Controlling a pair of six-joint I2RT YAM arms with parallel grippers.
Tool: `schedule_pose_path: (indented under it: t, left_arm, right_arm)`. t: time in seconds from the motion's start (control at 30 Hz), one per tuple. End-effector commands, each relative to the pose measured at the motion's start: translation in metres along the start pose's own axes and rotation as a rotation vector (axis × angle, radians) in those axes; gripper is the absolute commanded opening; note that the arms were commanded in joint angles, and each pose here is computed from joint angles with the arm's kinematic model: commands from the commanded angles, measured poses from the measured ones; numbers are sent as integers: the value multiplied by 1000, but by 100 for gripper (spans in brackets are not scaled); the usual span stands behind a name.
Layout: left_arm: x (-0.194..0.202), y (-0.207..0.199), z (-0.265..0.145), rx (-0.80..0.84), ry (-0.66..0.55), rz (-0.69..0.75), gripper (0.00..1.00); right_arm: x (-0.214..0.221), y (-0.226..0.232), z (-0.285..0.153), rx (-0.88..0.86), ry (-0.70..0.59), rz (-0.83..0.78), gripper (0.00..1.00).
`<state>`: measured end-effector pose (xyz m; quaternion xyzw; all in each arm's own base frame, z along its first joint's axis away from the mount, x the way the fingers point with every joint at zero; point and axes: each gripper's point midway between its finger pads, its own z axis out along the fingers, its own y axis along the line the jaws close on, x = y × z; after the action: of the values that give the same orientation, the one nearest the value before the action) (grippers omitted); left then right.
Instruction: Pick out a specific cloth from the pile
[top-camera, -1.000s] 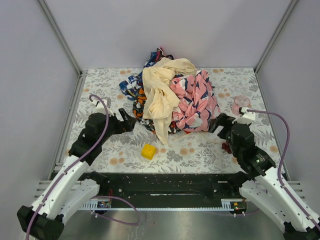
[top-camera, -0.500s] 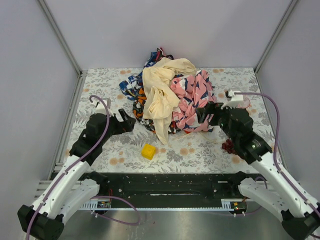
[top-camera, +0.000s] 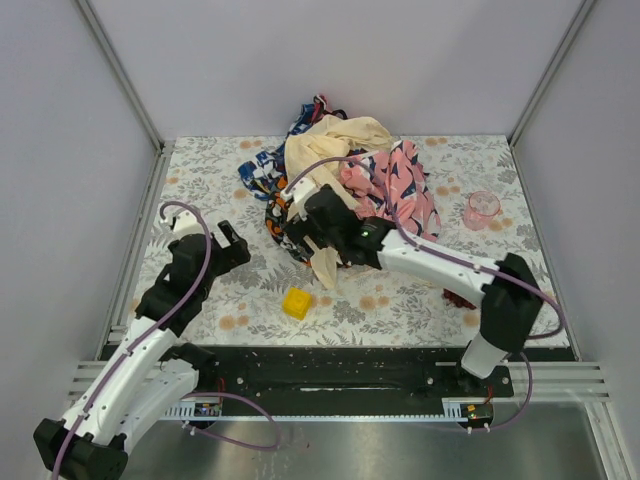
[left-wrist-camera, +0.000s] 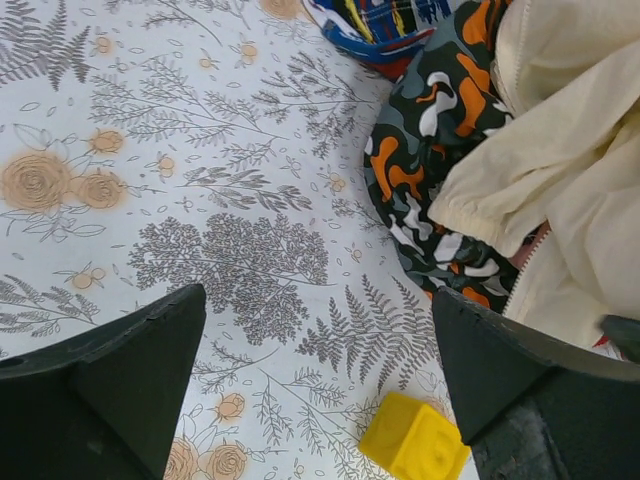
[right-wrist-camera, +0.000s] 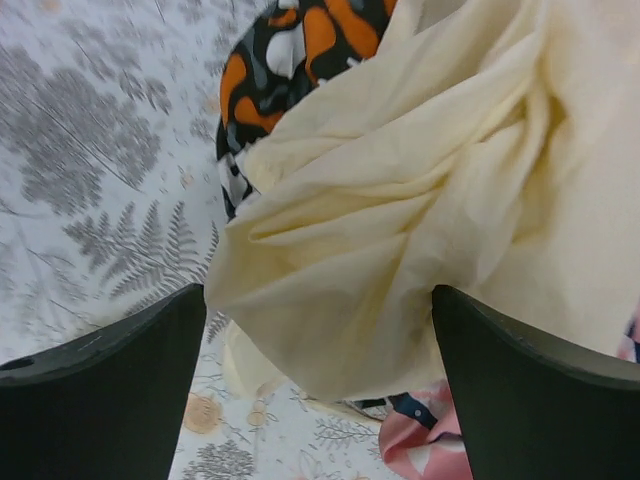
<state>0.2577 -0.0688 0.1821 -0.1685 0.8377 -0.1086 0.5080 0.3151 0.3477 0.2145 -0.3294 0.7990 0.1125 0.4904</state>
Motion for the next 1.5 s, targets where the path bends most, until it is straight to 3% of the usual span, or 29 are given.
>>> schedule_pose_path:
  t: [0.0, 0.13, 0.3, 0.6, 0.63, 0.73, 0.77, 0.83, 1.0, 1.27, 1.47]
  left_arm:
    - [-12, 17, -3, -72, -88, -36, 99]
    - [-14, 18, -6, -73, -101, -38, 99]
    - [-15, 19, -5, -79, -102, -31, 99]
    - [-12, 22, -4, -91, -95, -27, 99]
    - [-13, 21, -4, -89, -98, -29, 99]
    - [-13, 20, -5, -82, -98, -29, 99]
    - [-14, 20, -6, -81, -102, -33, 99]
    - [-15, 21, -7, -82, -108, -35, 99]
    - [-16, 21, -7, -85, -112, -35, 99]
    - [-18, 7, -4, -22, -96, -12, 99]
    - [-14, -28, 3, 141, -51, 28, 99]
  right_arm:
    - [21, 10, 28, 53, 111, -357, 99]
    - [53, 5, 56, 128, 221, -496, 99]
    - [97, 23, 86, 32, 312, -586, 99]
    - [171, -9, 119, 128, 540, -680, 98]
    - [174, -13, 123, 154, 547, -679, 90]
    - [169, -32, 133, 301, 521, -663, 53]
    - [163, -38, 134, 345, 507, -674, 39]
    - [146, -51, 136, 441, 463, -671, 0]
    - [55, -72, 121, 614, 214, -575, 0]
    - [-97, -128, 52, 734, -133, -347, 0]
    - [-106, -216, 48, 712, -142, -129, 0]
